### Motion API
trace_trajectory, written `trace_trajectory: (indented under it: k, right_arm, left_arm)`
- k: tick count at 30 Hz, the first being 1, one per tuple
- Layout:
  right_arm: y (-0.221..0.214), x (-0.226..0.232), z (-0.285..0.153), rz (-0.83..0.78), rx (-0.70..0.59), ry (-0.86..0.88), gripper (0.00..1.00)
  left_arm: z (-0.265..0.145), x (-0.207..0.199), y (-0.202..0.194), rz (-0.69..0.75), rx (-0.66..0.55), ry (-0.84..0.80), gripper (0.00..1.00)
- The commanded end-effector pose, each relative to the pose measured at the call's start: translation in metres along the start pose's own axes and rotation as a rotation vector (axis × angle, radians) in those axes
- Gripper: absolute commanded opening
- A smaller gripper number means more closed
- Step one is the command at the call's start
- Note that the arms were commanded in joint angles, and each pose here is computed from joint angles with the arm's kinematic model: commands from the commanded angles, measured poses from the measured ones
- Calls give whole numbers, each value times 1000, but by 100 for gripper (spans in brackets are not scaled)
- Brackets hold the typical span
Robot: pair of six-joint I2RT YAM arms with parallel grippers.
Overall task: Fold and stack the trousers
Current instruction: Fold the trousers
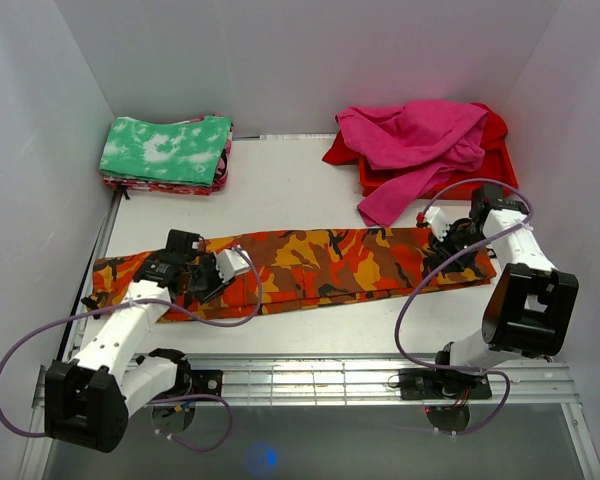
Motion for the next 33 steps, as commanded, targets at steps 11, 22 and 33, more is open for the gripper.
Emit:
trace_trajectory:
  k: [11, 22, 33]
  right_arm:
    - [88, 68, 43, -110, -181, 79, 10]
    - [117, 103, 84, -195, -191, 21, 8]
    - [121, 108, 103, -146, -187, -78, 8]
  left_arm:
    - [38, -31, -16, -112, 148, -208, 36]
    - [45, -32, -26, -98, 199, -181, 37]
    - [51, -31, -32, -87, 220, -177, 38]
Point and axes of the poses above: each gripper's point midway between its finger pads, its own z axis out along the fingers, its own x axis along the line the jaws close on, y = z × x, the point moved 3 cm from there along -z, back along the fingers, and after that the axes turned 11 degrees about -z, right-handed, at the moved point
